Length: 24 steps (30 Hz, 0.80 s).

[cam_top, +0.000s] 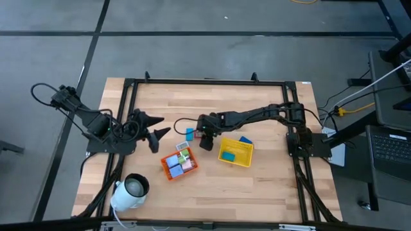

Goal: Pick & Place Office items
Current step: Put the bottom red digital clock into the yellow bin

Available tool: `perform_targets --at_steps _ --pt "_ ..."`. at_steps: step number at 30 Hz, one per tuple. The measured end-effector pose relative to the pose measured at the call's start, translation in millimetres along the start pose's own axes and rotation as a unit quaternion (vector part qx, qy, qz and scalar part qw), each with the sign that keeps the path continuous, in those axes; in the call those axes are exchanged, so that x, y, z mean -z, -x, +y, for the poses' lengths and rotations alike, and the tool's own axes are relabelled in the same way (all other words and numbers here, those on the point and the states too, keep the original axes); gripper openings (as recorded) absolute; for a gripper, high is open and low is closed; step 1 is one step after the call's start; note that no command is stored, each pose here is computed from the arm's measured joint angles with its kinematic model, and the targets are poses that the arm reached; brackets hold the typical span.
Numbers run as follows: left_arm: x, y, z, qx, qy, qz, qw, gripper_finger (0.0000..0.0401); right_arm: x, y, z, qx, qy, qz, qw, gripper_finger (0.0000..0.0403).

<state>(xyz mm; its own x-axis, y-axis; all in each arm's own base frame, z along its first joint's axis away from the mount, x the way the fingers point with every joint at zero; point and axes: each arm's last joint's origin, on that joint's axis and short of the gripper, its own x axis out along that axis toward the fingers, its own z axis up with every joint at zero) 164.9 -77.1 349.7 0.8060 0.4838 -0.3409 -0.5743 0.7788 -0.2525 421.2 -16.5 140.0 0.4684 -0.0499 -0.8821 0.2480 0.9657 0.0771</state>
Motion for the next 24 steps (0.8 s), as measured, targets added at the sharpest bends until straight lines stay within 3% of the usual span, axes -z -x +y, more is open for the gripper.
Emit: perform_targets --at_steps 8,15,24 --pt "1.2 3.8 -1.5 -0.003 -0.005 -0.014 1.000 0.0246 4.5 27.4 0.6 -0.017 -0.040 0.046 0.998 0.0180" --pt "0.9 4.1 -1.1 -0.011 -0.023 -0.024 0.999 0.0246 2.1 79.9 -0.5 -0.027 -0.069 0.046 0.996 0.0180" --pt "0.3 4.2 -0.7 -0.019 -0.051 -0.032 0.998 0.0246 40.9 142.7 22.4 0.007 -0.061 0.165 0.984 0.0180"
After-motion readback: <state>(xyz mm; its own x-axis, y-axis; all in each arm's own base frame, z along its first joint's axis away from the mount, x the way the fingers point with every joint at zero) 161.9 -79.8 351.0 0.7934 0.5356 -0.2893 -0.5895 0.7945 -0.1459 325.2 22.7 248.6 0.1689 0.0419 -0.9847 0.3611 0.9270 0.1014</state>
